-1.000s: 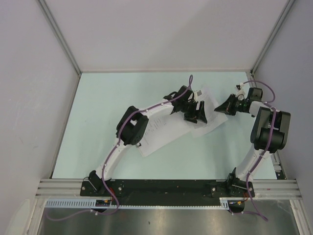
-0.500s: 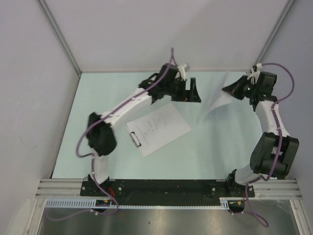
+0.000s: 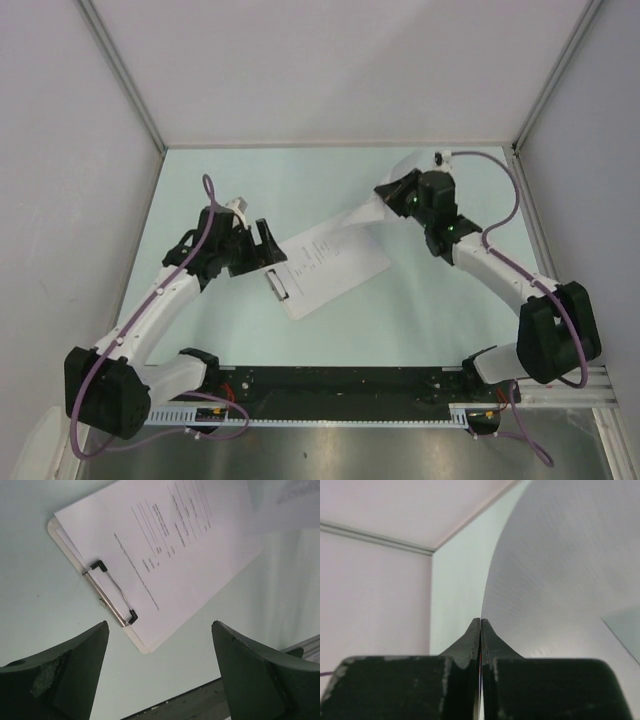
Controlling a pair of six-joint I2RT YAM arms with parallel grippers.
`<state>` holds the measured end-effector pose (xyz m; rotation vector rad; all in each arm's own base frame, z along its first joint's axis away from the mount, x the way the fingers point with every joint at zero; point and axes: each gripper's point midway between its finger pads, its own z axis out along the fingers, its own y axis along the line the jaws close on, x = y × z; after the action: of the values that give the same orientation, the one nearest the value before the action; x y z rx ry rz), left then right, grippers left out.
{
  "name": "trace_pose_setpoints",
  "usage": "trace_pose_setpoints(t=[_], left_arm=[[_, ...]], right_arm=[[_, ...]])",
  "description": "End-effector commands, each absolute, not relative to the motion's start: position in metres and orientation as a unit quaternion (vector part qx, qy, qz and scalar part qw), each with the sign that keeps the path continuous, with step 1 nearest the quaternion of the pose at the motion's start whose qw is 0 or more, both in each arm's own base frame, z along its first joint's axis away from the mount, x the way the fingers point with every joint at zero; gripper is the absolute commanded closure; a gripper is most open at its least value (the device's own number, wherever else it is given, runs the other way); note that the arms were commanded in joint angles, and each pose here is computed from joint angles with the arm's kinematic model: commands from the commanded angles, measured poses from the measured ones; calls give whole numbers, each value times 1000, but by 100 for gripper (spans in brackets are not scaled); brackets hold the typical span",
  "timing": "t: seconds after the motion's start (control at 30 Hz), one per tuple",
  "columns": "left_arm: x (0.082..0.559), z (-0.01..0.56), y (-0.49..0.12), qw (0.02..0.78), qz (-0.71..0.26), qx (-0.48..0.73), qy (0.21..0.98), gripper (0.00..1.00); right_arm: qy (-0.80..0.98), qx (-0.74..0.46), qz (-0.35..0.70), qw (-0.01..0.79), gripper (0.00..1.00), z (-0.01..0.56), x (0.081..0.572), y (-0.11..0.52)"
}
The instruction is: Put the files into the folder
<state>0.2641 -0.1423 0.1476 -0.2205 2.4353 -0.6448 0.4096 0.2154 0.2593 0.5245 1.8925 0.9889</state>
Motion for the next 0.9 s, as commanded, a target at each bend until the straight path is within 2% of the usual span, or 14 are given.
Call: trace_pose_setpoints(t=[0.0, 0.17, 0.2, 0.33, 0.4, 0.47, 0.7, 0.8, 0.87], left_arm=[[274, 196, -161, 365, -314, -45, 875, 11], [300, 215, -178, 390, -362, -62, 844, 14], [302, 215, -186, 377, -376, -56, 845, 14], [329, 169, -228, 303, -377, -30, 875, 16], [324, 146, -255, 265, -376, 3, 888, 18], [321, 117, -279, 228, -364, 22, 903, 20], [310, 91, -318, 211, -364, 41, 906, 21], [311, 75, -322, 194, -353, 37, 915, 21], [312, 62, -316, 194, -334, 28, 922, 21]], right_arm=[[719, 298, 373, 505, 100, 229, 403, 209], [728, 302, 344, 510, 100, 184, 351, 233], [745, 286, 338, 500, 100, 167, 328, 248], [759, 310, 308, 483, 100, 134, 290, 252], [779, 296, 295, 467, 100, 119, 273, 258], [781, 319, 292, 450, 100, 111, 265, 255], [797, 305, 267, 448, 100, 98, 249, 227], [814, 264, 295, 424, 100, 85, 239, 244], [820, 234, 316, 416, 97, 85, 240, 257]])
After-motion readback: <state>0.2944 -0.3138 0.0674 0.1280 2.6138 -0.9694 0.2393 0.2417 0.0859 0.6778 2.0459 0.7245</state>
